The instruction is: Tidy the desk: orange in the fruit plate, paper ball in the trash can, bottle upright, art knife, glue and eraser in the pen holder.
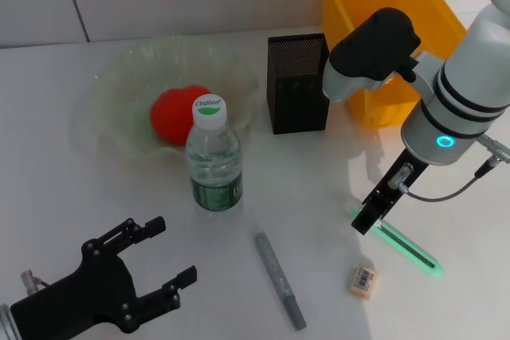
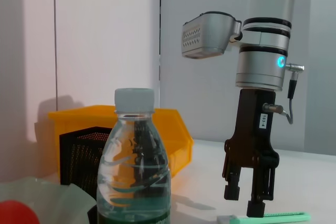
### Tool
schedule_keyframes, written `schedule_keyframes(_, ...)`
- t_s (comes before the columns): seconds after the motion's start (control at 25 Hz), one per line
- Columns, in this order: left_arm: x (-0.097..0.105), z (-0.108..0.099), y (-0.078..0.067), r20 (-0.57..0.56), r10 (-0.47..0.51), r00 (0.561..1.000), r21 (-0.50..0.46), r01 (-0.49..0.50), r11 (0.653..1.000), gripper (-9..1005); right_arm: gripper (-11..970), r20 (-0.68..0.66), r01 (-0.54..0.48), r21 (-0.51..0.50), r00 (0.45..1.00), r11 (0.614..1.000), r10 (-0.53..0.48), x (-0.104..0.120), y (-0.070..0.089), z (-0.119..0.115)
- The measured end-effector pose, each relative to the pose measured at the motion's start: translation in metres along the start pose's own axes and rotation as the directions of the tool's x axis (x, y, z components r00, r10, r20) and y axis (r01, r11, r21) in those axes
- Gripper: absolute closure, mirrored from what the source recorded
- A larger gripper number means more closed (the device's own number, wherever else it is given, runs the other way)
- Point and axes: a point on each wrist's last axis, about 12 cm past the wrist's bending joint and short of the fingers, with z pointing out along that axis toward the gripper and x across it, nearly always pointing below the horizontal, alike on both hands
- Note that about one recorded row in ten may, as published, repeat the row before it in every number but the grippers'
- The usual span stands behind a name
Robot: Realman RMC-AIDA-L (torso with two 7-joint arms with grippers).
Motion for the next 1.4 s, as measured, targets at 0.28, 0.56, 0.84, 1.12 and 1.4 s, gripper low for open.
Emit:
schedule_keyframes(0.28, 0.0, 0.001, 0.0, -0.005, 0.001, 1.0, 0.001, -0.001, 1.0, 217, 251, -0.009, 0.016, 0.007, 1.0, 1.0, -0.016, 0.0, 0.004, 0.005)
schedule_keyframes(0.56, 0.001, 0.001, 0.0, -0.006, 0.0, 1.0, 0.002, 0.0, 1.0, 218, 326, -0.01, 0.005, 0.0, 1.0, 1.0, -0.005, 0.001, 0.004, 0.006)
schedule_keyframes(0.84, 0.001, 0.002, 0.001, -0.012, 0.002, 1.0, 0.0, -0.002, 1.0, 218, 448, -0.013, 0.007, 0.001, 1.0, 1.0, -0.007, 0.001, 0.005, 0.01)
schedule_keyframes(1.12, 0.002, 0.002, 0.0, -0.016, -0.001, 1.0, 0.006, 0.001, 1.0, 218, 471, -0.007, 0.0, 0.002, 1.0, 1.0, 0.0, 0.001, 0.004, 0.012)
schedule_keyframes(1.4, 0.002, 0.002, -0.001, -0.016, -0.007, 1.0, 0.01, 0.007, 1.0, 218, 493, 0.02, -0.028, -0.031, 0.999, 0.999, 0.028, 0.006, 0.002, 0.015)
